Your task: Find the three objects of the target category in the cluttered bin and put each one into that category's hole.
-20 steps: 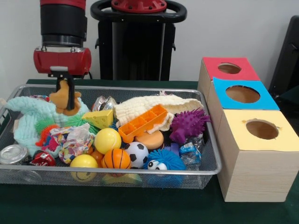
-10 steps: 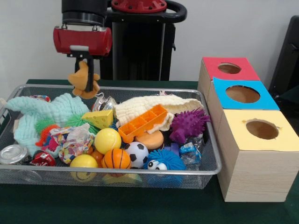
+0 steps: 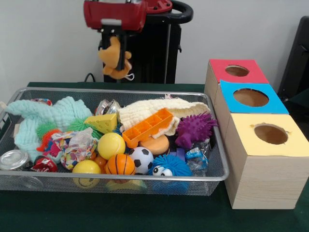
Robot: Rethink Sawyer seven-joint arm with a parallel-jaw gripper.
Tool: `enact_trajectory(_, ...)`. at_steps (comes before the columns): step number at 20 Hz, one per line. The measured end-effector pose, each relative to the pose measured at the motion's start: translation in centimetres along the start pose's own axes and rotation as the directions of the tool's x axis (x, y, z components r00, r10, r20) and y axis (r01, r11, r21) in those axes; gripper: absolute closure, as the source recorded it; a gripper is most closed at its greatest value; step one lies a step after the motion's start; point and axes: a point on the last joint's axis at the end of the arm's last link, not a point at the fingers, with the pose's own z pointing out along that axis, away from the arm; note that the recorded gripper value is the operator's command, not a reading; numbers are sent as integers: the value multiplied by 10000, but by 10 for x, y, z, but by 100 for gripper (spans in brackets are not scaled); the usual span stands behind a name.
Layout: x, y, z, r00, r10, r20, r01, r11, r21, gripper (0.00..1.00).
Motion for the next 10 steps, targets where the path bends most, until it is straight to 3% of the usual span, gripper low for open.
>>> enact_trajectory(5, -17, 29, -38, 9982, 195, -564, -213, 9993, -320, 100)
enact_trajectory(10, -21, 57, -70, 9957, -73, -921, 26, 9987, -513, 100)
